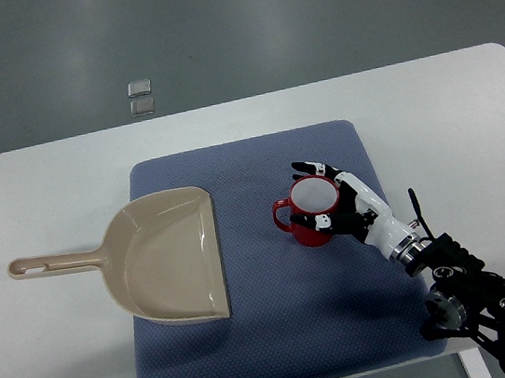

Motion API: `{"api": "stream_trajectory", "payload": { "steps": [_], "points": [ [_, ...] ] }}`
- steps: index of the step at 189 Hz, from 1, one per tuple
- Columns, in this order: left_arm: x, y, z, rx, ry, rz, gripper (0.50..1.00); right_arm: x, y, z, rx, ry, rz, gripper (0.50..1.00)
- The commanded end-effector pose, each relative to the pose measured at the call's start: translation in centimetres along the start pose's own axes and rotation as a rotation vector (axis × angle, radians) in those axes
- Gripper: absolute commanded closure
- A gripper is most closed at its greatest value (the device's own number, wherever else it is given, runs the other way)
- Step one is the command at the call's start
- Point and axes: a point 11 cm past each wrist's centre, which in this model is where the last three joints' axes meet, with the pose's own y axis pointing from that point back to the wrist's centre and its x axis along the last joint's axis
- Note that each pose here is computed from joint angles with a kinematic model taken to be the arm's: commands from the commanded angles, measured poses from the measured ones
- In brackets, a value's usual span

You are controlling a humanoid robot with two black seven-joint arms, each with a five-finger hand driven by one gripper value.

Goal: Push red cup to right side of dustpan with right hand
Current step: 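Push the red mug with the right hand toward the dustpan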

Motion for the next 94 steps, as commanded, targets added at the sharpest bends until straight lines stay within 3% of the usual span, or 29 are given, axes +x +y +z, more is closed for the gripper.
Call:
{"api": "stream_trajectory", "payload": {
  "steps": [1,94],
  "points": [
    [0.0,0.0,0.0,0.0,-0.001,0.0,0.5,-0.9,-0.3,0.1,0.006,-0.019,-0.006,0.572],
    [0.0,0.0,0.0,0.0,0.0,0.0,0.5,-3.2,-1.3,0.1,0.027,-0.074,-0.049,0.572]
  ]
}}
